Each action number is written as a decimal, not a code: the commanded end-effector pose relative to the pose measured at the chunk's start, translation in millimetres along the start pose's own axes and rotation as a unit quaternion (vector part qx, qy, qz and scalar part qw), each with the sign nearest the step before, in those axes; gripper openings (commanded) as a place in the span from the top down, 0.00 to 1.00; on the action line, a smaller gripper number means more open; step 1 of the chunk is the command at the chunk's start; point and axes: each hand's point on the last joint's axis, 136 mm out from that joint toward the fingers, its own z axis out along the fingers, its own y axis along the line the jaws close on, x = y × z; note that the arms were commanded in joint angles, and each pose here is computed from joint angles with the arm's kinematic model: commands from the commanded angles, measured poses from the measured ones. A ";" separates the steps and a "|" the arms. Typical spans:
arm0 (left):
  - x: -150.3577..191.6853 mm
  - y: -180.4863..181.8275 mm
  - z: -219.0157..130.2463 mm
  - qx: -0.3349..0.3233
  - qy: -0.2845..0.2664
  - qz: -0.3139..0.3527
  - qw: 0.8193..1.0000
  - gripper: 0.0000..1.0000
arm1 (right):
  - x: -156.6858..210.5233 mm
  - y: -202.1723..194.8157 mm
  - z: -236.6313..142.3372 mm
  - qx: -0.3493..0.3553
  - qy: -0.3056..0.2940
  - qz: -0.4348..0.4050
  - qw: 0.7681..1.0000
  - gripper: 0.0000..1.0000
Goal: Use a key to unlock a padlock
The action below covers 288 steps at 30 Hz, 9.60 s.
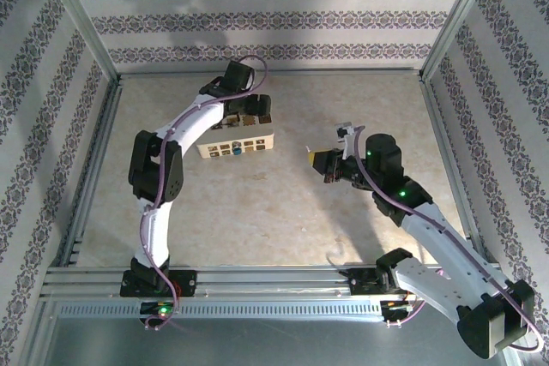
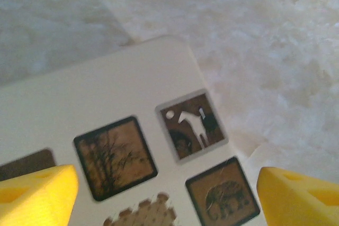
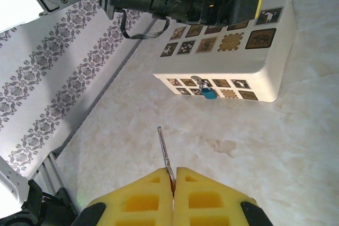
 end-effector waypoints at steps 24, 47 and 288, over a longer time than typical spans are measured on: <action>73.0 -58.4 18.7 0.056 0.114 0.052 0.991 0.13 | 1.7 -35.1 -34.0 0.067 -0.018 0.016 0.997 1.00; 106.5 -192.2 -2.6 0.181 0.113 0.080 0.974 0.14 | 8.2 -69.2 -52.2 0.101 -0.038 0.074 0.991 1.00; 136.1 -103.8 -72.9 0.318 0.005 -0.226 0.921 0.74 | 112.9 -82.4 137.9 0.072 0.141 -0.188 0.969 1.00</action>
